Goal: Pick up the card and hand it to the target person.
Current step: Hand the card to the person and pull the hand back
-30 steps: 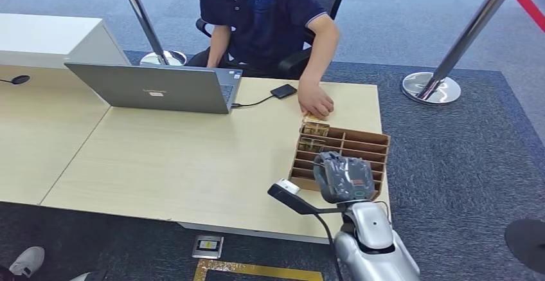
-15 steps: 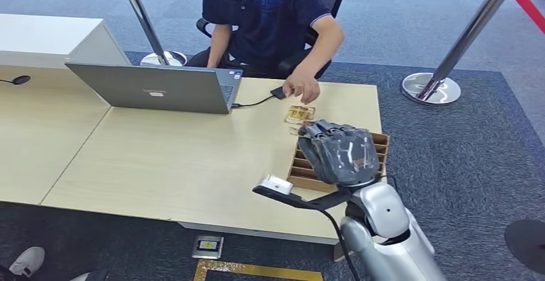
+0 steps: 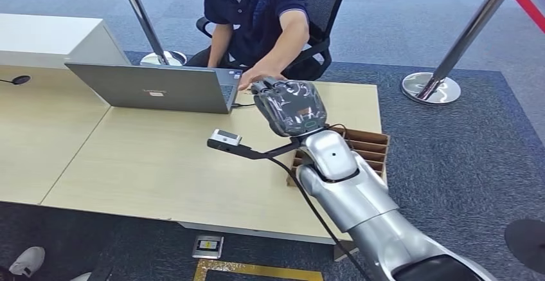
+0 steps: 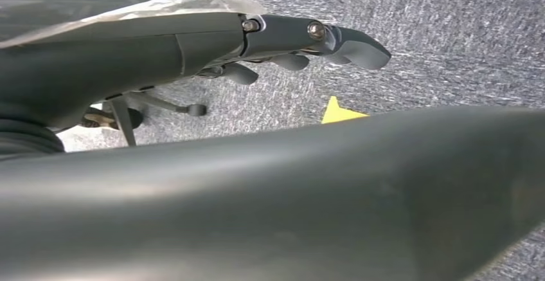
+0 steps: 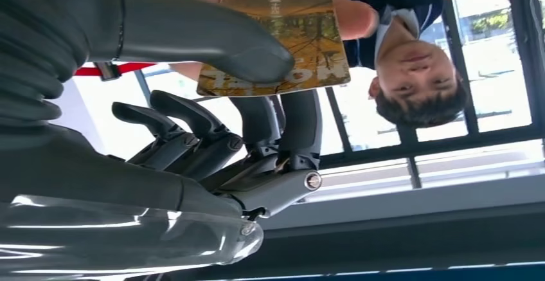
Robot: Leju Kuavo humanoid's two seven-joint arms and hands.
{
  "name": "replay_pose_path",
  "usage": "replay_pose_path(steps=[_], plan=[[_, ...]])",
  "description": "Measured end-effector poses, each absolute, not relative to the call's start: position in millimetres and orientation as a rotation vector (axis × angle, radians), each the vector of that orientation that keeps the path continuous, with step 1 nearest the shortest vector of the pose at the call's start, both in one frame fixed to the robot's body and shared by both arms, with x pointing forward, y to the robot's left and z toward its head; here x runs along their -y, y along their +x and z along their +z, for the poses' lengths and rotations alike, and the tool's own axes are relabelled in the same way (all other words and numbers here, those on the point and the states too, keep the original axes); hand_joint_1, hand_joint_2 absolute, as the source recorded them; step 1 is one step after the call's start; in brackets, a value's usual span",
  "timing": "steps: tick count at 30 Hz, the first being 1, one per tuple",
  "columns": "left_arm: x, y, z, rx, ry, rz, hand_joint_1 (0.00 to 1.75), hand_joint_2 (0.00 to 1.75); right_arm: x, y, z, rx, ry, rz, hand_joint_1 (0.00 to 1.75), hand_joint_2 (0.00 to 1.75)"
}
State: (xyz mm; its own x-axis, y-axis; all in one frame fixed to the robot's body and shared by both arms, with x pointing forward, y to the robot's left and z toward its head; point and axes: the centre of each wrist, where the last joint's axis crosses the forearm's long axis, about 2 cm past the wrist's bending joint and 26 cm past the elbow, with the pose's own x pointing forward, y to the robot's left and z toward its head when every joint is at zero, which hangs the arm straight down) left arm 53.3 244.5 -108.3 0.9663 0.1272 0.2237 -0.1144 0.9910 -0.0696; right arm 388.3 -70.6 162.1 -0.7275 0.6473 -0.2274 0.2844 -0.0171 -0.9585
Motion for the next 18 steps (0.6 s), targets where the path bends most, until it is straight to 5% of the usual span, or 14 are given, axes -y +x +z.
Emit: replay_pose_path(steps=[11,15,16,18], plan=[[-246,53,-108,0.223,-0.047,0.148,0.00,0.00,64,389,167,1.970,-0.970,1.798,1.75,1.75],[-245,52,-108,0.221,-0.045,0.173,0.00,0.00,66,387,166,1.998,-0.921,1.602,0.03,1.75],[-244,52,-108,0.220,-0.045,0.188,0.00,0.00,66,384,165,2.030,-0.875,1.482,0.00,1.75],[-240,50,-108,0.218,-0.046,0.218,0.00,0.00,69,370,157,2.106,-0.781,1.215,0.00,0.87]])
